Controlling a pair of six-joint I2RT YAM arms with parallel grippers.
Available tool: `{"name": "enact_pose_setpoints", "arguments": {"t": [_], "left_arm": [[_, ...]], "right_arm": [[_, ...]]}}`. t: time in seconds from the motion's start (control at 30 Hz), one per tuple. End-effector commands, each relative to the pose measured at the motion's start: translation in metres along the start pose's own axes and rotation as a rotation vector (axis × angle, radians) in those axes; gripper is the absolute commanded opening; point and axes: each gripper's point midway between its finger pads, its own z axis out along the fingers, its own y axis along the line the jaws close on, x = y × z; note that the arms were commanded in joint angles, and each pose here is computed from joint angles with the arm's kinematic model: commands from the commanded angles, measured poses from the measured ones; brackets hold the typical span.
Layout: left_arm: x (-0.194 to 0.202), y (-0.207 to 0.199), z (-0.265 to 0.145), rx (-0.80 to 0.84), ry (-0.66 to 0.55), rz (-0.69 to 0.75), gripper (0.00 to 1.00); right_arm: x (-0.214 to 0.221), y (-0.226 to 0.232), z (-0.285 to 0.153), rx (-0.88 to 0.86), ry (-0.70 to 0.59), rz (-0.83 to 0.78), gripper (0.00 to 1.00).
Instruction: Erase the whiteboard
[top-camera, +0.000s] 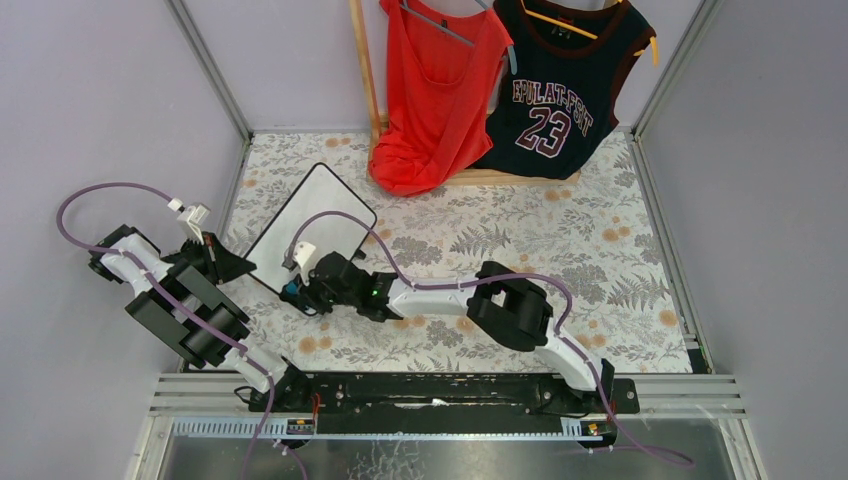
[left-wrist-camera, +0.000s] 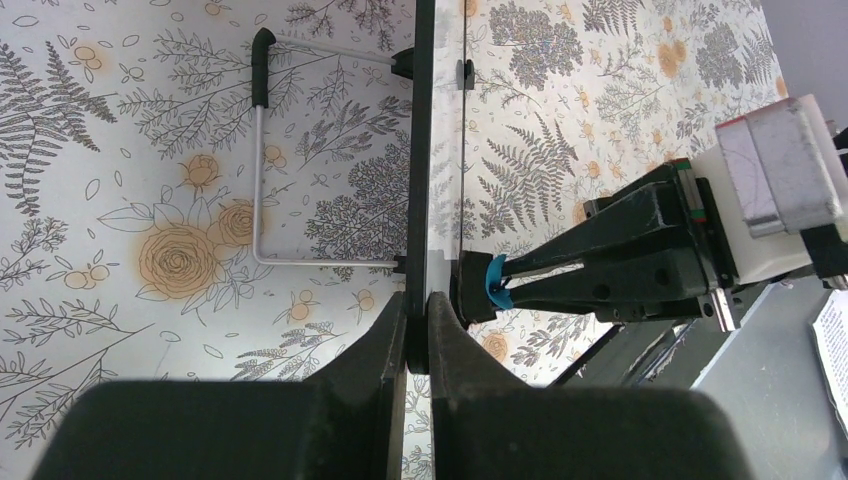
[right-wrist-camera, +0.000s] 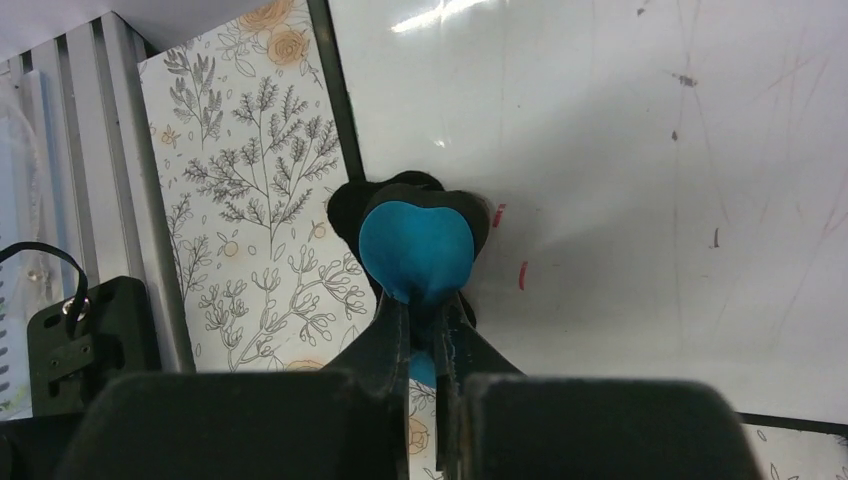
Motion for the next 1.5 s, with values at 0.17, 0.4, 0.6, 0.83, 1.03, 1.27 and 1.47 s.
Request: {"name": "enact_pose_setpoints", "arguments": {"t": [0.17,0.4,0.6,0.83,1.03,1.27,1.47], "left_arm": [[0.042,0.022,-0.002,-0.033,0.211,0.131,0.0],[0.042,0.022,-0.003,-0.034,0.212,0.129,0.0],[0.042,0.023,-0.003,-0.035,0.214,0.13,0.0],[0.041,0.023,-0.003,-0.034,0.207,0.129,0.0],[0.041,0.023,-0.003,-0.035,0.21,0.127,0.0],[0.04,0.023,-0.003,-0.036,0.206,0.128,0.0],[0.041,0.023,-0.003,-0.037,0.21,0.129,0.0]], "right_arm": [[-0.014,-0.033,0.005,0.068,-0.056,0.02,0.0],[-0.004,-0.097,0.005,0.169,-0.031,0.045,0.0],[-0.01,-0.156,-0.018,0.284,-0.029,0.047,0.0],[-0.023,-0.165,-0.034,0.276,-0.052,0.063,0.0],[-0.028,-0.116,-0.021,0.191,-0.063,0.051,0.0],[-0.04,-0.042,-0.005,0.073,-0.081,0.018,0.0],[-0.043,-0.003,0.0,0.014,-0.095,0.012,0.0]]}}
